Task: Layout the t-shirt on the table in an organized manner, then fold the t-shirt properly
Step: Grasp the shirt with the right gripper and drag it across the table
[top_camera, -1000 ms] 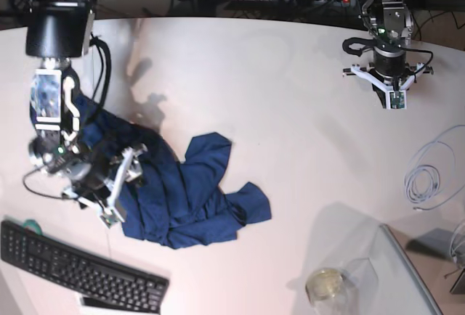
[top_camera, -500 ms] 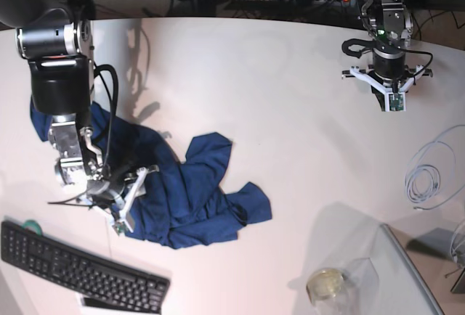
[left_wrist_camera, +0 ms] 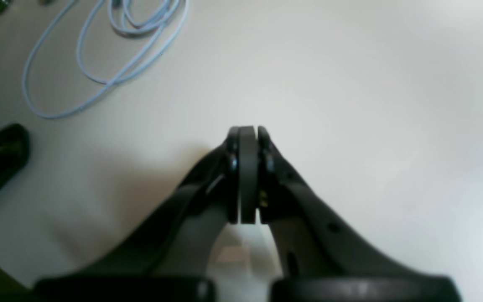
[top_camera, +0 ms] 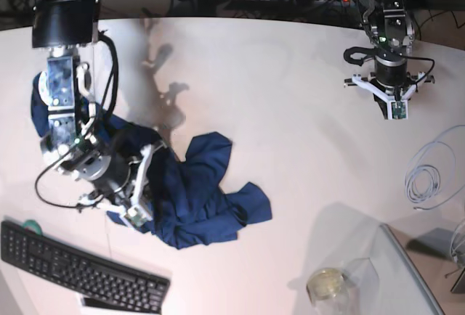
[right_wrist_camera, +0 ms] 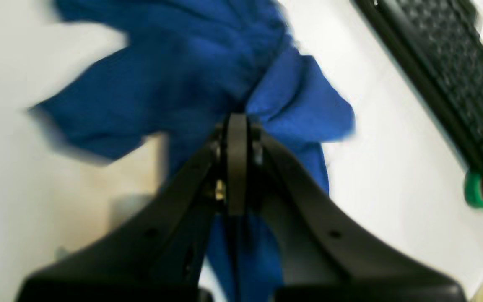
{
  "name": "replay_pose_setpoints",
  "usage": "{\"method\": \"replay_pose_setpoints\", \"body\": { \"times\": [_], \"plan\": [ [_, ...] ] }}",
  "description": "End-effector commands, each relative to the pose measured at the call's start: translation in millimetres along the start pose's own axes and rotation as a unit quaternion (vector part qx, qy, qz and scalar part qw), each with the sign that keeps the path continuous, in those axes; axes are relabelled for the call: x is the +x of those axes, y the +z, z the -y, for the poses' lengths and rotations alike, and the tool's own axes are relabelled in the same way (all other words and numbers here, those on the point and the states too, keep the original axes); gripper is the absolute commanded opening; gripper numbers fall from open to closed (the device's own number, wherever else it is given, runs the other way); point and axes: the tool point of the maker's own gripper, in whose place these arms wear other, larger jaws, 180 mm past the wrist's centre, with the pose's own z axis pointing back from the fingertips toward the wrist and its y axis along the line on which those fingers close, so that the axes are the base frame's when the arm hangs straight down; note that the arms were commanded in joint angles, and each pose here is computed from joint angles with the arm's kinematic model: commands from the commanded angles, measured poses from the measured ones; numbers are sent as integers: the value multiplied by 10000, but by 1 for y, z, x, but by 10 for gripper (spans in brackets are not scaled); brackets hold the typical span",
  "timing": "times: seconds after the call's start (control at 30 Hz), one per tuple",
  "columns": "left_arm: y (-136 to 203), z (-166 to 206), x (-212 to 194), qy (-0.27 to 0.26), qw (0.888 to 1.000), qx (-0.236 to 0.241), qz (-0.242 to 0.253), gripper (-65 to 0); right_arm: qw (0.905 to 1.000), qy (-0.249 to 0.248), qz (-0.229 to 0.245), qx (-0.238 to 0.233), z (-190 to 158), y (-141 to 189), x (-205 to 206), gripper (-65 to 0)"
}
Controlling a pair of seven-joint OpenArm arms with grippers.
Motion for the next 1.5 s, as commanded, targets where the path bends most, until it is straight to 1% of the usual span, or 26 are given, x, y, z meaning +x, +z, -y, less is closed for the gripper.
{"method": "replay_pose_setpoints", "body": {
  "times": [0.0, 0.03, 0.1, 0.2, 0.23, 0.3, 0.37, 0.47, 0.53, 0.6, 0.63, 0.7, 0.73, 0.8, 0.83, 0.87, 0.93, 0.97, 1.0, 1.07, 1.13, 1.2, 1.27, 1.3, 1.4, 1.47],
  "plan": [
    [-2, -8, 16, -57, 9996, 86, 262, -650, 9982, 250, 499, 201, -15, 12, 31, -650],
    [-2, -9, 16, -55, 9996, 95, 277, -650, 9968, 459, 556, 350, -30, 20, 36, -650],
    [-5, -12, 25, -57, 9992, 144, 371, -650, 9912, 808, 877, 577, -68, 41, 59, -650],
    [-9, -35, 31, 92, 9981, 447, 419, -650, 9787, 1184, 1211, 1163, -133, 68, 72, -650],
    [-9, -42, 32, 124, 9976, 537, 423, -650, 9739, 1258, 1265, 1402, -155, 74, 72, -650],
    [-9, -51, 37, 183, 9965, 657, 479, -650, 9670, 1368, 1233, 1763, -184, 77, 67, -650],
    [-10, -54, 37, 191, 9963, 692, 482, -650, 9595, 1449, 1002, 2200, -214, 71, 52, -650],
    [-9, -54, 35, 141, 9965, 693, 451, -650, 9478, 1555, 474, 2743, -251, 56, 18, -648],
    [-9, -53, 34, 143, 9966, 681, 443, -650, 9406, 1573, 169, 3004, -269, 48, -1, -645],
    [-9, -50, 33, 170, 9968, 651, 439, -650, 9327, 1689, -255, 3176, -281, 42, -24, -596],
    [-9, -49, 33, 183, 9968, 640, 438, -650, 9305, 1733, -425, 3200, -282, 40, -33, -557],
    [-9, -48, 33, 195, 9969, 630, 436, -650, 9329, 1790, -511, 3082, -273, 39, -34, -447],
    [-9, -48, 33, 195, 9969, 630, 436, -650, 9384, 1776, -462, 2927, -260, 40, -30, -401],
    [-9, -46, 32, 203, 9970, 616, 426, -650, 9555, 1603, -363, 2451, -220, 40, -23, -332],
    [-8, -42, 31, 241, 9971, 587, 412, -650, 9638, 1469, -313, 2204, -201, 40, -19, -318],
    [-8, -38, 29, 303, 9972, 566, 390, -650, 9736, 1259, -327, 1876, -174, 39, -19, -314],
    [-7, -33, 27, 365, 9972, 545, 369, -650, 9862, 913, -363, 1334, -126, 33, -18, -309],
    [-7, -31, 26, 393, 9972, 534, 351, -650, 9896, 833, -329, 1126, -106, 29, -13, -309],
    [-7, -29, 25, 414, 9972, 527, 344, -650, 9902, 786, -399, 1079, -97, 22, -15, -309],
    [-7, -29, 25, 414, 9972, 527, 344, -650, 9914, 583, -400, 1100, -91, 6, -7, -309],
    [-7, -29, 25, 414, 9972, 527, 344, -650, 9940, 164, -458, 979, -82, -15, 2, -309],
    [-5, -31, 27, 411, 9970, 545, 366, -650, 9949, -273, -327, 916, -77, -34, 20, -309],
    [-1, -35, 16, 354, 9974, 568, 256, -650, 9950, -578, -210, 793, -73, -44, 28, -309],
    [1, -36, 13, 322, 9976, 565, 227, -650, 9951, -647, -185, 731, -70, -49, 30, -309],
    [7, -42, -3, 219, 9979, 607, 69, -650, 9930, -1032, -261, 512, -61, -68, 24, -309],
    [12, -51, -12, 206, 9974, 690, -23, -650, 9916, -1172, -319, 438, -58, -78, 16, -309]
  ]
}}
